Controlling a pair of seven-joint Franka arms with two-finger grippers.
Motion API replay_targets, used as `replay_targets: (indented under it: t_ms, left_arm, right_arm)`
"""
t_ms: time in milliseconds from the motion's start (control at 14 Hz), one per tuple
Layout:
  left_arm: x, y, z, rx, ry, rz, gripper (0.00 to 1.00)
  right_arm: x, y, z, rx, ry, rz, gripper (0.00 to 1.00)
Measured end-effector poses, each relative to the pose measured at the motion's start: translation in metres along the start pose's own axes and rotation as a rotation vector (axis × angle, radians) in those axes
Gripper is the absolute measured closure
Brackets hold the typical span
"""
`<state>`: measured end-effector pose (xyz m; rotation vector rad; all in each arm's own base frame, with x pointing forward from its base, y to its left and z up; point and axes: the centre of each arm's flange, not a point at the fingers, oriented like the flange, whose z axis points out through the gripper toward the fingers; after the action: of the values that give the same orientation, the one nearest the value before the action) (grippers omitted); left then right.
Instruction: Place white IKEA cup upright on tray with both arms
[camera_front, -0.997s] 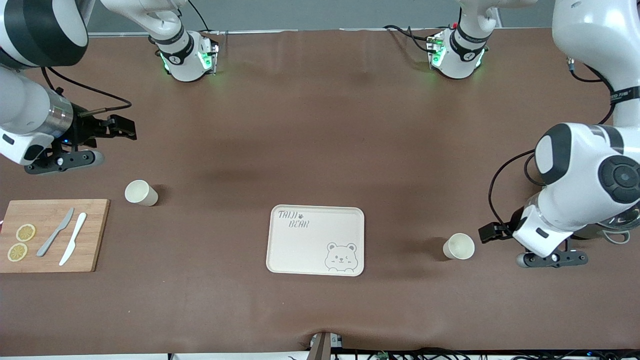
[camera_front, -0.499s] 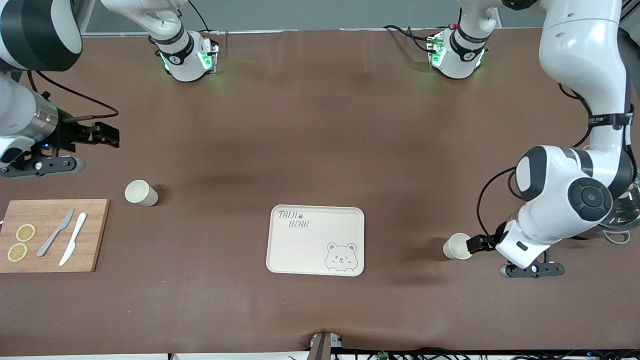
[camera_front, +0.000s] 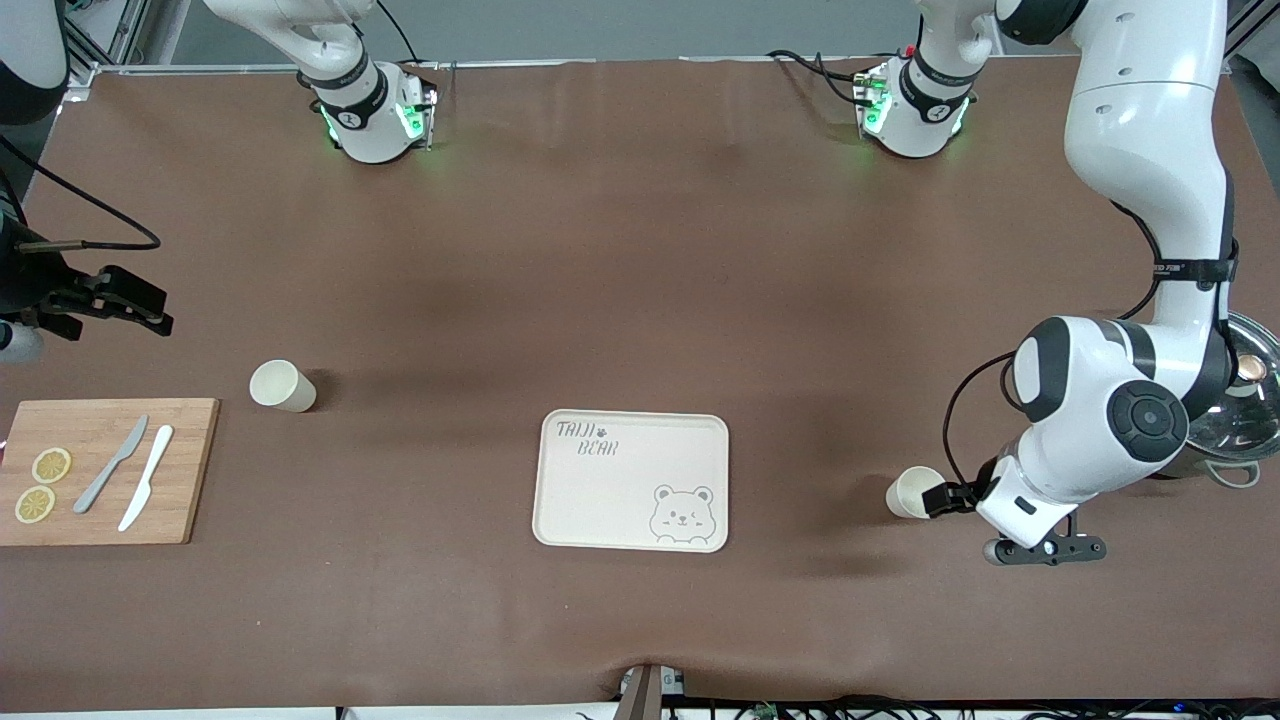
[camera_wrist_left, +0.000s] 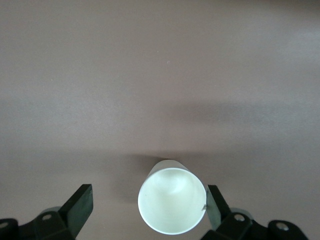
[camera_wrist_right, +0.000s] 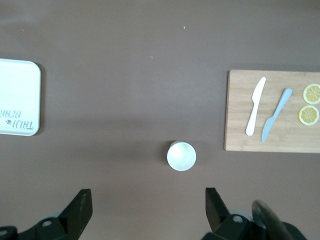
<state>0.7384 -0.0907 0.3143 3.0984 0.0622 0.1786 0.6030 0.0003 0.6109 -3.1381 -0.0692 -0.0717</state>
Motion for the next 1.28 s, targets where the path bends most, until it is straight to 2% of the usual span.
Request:
replay_targets:
  t_ms: [783, 1282]
  left_arm:
    - [-0.006, -0.004, 0.045, 0.003, -0.035, -0.007, 0.0]
    - [-0.018, -0.011, 0.064, 0.011, -0.078, -0.015, 0.0]
  right_arm:
    - [0.01, 0.012, 0.015, 0.003, 0.003, 0.02, 0.0]
    - [0.02, 0.028, 0.04, 0.009, -0.021, 0.047, 0.0]
